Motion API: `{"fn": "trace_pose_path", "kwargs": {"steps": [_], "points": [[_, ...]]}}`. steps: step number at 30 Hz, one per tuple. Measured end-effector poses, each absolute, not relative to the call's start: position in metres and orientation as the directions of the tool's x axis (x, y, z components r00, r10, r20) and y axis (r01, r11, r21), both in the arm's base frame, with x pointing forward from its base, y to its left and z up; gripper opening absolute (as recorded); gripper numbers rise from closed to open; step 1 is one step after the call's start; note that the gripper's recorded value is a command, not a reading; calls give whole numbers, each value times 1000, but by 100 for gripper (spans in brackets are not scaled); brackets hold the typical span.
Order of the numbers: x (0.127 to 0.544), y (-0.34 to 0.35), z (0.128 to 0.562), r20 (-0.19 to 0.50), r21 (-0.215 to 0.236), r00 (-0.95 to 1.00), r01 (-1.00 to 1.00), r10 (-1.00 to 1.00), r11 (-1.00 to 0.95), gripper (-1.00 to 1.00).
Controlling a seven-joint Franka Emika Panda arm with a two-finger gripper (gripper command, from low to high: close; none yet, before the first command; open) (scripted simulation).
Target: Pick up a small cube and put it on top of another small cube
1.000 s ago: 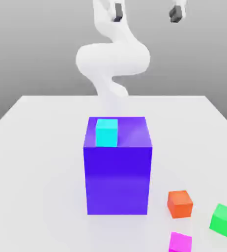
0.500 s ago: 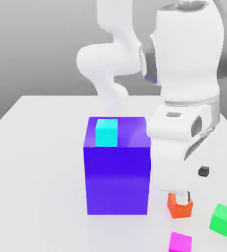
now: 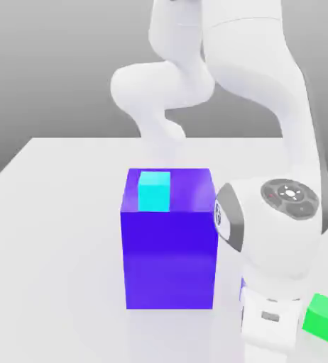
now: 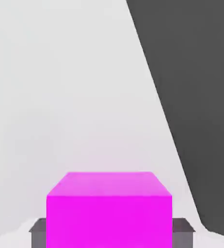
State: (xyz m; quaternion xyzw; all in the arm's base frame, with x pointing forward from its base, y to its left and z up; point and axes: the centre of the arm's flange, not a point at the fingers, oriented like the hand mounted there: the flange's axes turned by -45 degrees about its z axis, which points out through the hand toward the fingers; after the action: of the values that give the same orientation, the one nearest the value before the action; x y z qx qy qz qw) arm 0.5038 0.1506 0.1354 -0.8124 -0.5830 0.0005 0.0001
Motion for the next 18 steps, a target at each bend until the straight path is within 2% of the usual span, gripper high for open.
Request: {"fn": "trace_pose_path", "kwargs": {"steps": [2,6,11,15,16,18], "points": [[504,151,133,-1,-1,319,948,948,-319,-100],[503,151,181,-1,-1,317,948,948,-317,-100],[440,259,233,4,-6,-49,999,999,50,-100],[422,282,200,0,-2,-141,990,990,141,-100],[421,283,187,-1,-2,-144,990,990,144,100],[421,283,187,-1,-2,-144,990,990,144,100]]}}
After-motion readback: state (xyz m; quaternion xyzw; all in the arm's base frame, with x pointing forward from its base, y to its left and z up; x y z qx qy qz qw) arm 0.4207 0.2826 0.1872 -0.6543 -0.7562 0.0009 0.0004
